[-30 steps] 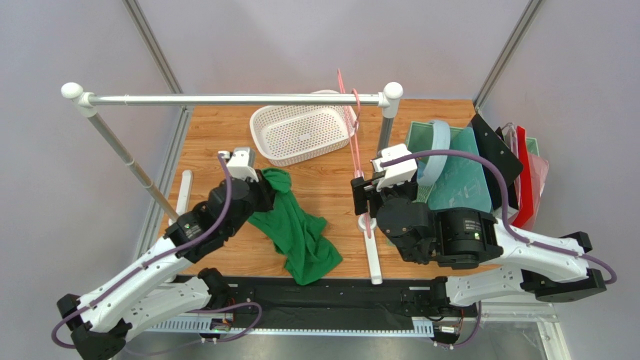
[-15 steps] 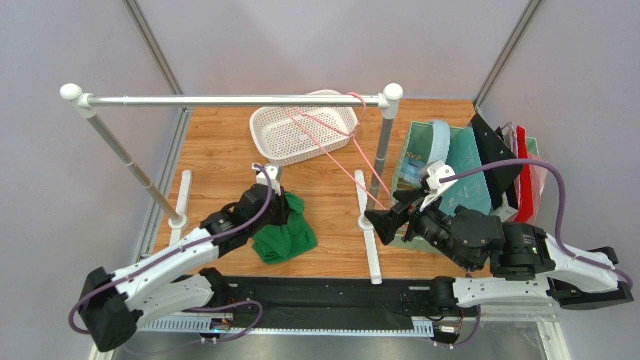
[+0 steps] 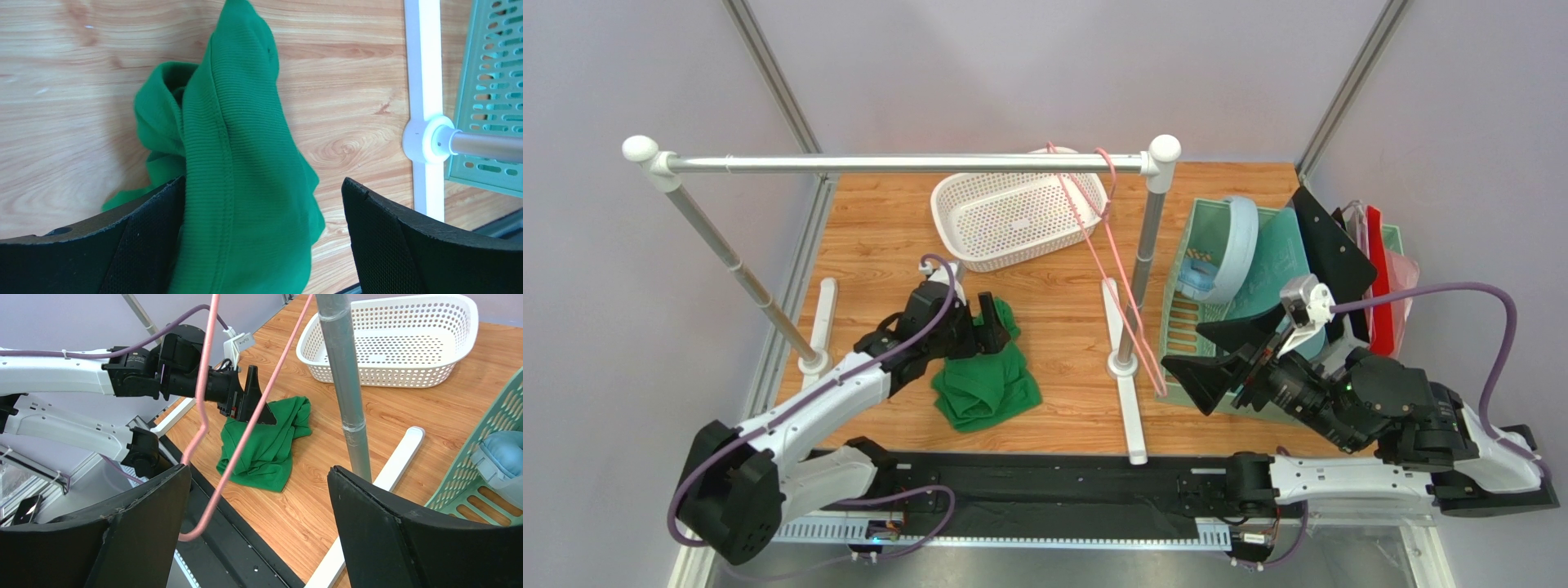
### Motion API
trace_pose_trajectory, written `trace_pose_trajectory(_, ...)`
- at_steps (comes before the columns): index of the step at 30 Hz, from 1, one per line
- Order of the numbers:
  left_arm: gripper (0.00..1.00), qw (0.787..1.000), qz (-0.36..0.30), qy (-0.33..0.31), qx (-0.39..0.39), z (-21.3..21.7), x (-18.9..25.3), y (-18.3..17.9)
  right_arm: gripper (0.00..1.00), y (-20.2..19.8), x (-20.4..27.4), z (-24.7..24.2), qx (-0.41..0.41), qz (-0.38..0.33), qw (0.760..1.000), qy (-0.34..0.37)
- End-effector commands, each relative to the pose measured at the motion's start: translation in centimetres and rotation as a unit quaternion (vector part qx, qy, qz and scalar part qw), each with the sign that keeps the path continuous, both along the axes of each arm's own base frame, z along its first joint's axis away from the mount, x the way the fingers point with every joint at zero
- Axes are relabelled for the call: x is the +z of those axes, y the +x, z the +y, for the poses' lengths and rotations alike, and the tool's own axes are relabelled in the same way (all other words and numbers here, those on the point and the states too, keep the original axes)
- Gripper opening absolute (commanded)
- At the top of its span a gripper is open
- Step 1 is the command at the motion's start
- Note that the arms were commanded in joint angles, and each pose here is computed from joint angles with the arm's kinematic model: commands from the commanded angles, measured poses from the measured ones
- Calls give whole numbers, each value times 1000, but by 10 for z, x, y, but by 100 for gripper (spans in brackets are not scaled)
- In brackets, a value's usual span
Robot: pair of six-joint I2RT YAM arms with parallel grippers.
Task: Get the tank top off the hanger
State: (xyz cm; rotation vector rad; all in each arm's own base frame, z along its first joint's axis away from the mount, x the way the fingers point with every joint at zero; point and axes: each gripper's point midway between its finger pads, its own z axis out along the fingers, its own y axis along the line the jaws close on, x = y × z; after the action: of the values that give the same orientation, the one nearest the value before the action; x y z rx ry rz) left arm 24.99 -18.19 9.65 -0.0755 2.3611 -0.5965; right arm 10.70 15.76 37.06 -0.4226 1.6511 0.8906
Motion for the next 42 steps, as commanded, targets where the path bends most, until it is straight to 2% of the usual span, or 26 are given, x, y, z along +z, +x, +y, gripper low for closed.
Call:
trace_pose_trajectory(1, 99, 999, 10, 20, 48, 23, 5, -11, 89, -10, -7, 12, 34, 8, 999, 0)
trace_pose_trajectory(5, 99, 998, 34, -17, 49, 20, -7, -29, 89, -17, -11, 22, 61, 4, 998, -12)
trace_pose_trajectory(12, 99, 985, 99, -37, 140, 37, -46, -51, 90, -25, -18, 25, 87, 1, 996, -5)
trace_pose_trajectory(18, 99, 973, 144, -86, 159, 28, -70, -66, 90, -32, -16, 19, 107, 2, 994, 21)
trace_pose_trajectory(25, 98, 973, 155, -71, 158, 28, -85, -75, 90, -31, -25, 2, 97, 9, 994, 40)
trace_pose_trajectory(26, 95, 972, 156, -73, 162, 28, -87, -76, 90, -30, -25, 1, 94, 12, 994, 44)
trace_pose_trajectory(27, 83, 972, 150, -82, 163, 27, -86, -74, 90, -30, -25, -3, 92, 14, 994, 49)
trace_pose_trajectory(29, 68, 970, 151, -93, 165, 28, -92, -78, 90, -29, -25, -7, 86, 21, 995, 53)
trace_pose_trajectory(30, 48, 971, 135, -114, 160, 24, -85, -75, 89, -29, -25, -8, 84, 23, 995, 53)
trace_pose_trajectory(31, 39, 971, 134, -119, 158, 25, -88, -79, 89, -28, -25, -9, 82, 25, 995, 53)
trace_pose_trajectory(32, 36, 971, 129, -126, 156, 25, -86, -79, 89, -28, -24, -10, 81, 29, 995, 55)
trace_pose_trajectory(35, 4, 970, 107, -155, 156, 26, -69, -81, 88, -28, -25, -8, 78, 34, 995, 54)
trace_pose_trajectory(36, 0, 969, 95, -169, 152, 27, -60, -84, 88, -28, -25, -7, 78, 35, 995, 52)
trace_pose_trajectory(42, 0, 950, 51, -276, 136, 28, -12, -103, 88, -27, -26, 5, 77, 39, 995, 42)
